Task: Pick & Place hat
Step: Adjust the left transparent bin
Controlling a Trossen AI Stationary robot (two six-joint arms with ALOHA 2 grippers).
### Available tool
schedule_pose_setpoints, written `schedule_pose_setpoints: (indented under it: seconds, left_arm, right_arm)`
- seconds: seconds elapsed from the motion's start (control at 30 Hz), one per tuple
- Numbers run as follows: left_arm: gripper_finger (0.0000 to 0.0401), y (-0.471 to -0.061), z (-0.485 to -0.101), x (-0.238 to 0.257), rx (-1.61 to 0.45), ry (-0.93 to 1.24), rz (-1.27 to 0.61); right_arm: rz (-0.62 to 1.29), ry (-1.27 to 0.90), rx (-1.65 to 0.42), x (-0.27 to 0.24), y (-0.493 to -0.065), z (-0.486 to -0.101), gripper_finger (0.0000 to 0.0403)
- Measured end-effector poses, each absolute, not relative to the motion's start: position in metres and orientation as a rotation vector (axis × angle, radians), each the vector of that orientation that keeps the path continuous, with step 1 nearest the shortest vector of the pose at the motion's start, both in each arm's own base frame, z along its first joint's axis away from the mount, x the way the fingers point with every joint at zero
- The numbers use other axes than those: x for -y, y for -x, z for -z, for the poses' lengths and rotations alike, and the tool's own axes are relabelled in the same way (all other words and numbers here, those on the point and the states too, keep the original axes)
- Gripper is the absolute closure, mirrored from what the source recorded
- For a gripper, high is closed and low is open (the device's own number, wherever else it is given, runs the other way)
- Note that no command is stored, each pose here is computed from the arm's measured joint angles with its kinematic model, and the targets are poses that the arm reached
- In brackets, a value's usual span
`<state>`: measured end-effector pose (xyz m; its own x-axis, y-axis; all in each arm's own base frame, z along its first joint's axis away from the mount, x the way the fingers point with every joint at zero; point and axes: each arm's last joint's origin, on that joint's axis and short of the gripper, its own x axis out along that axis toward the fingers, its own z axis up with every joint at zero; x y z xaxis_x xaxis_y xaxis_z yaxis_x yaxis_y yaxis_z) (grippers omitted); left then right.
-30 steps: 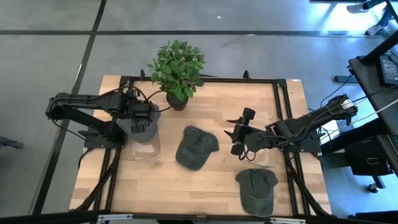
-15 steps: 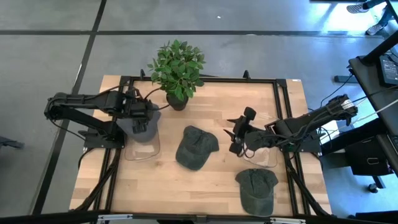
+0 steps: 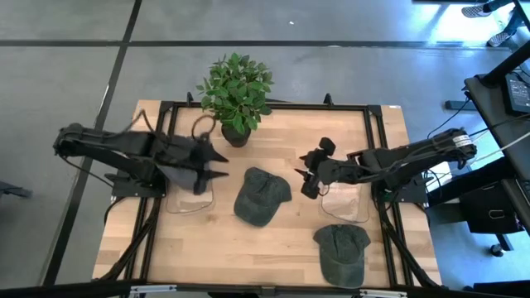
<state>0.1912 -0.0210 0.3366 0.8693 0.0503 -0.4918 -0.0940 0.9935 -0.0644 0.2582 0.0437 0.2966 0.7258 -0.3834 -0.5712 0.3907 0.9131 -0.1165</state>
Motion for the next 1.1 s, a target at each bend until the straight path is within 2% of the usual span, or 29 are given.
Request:
schedule_pose_setpoints:
  seconds: [0.23,0.47,0.7,0.93,1.1]
  left_arm:
    - [0.0207,-0.216,-0.292,0.028,-0.277,0.087,-0.006]
    - [0.0204,-0.229,-0.268,0.031,-0.279,0.073,0.025]
    - [0.0209,-0.244,-0.233,0.041,-0.491,0.17,0.062]
    - [0.0205,-0.243,-0.201,0.047,-0.738,0.157,0.057]
    - [0.0207,-0.23,-0.192,0.049,-0.904,0.231,0.062]
  right_arm:
    - [0.493,-0.08,-0.681,-0.038,-0.269,-0.28,0.0201]
    - [0.44,-0.146,-0.78,-0.039,-0.267,-0.271,0.0201]
    - [0.285,-0.222,-0.858,-0.044,-0.266,-0.269,0.0201]
    - [0.271,-0.217,-0.861,-0.044,-0.266,-0.269,0.0201]
    - [0.259,-0.188,-0.864,-0.044,-0.266,-0.269,0.0201]
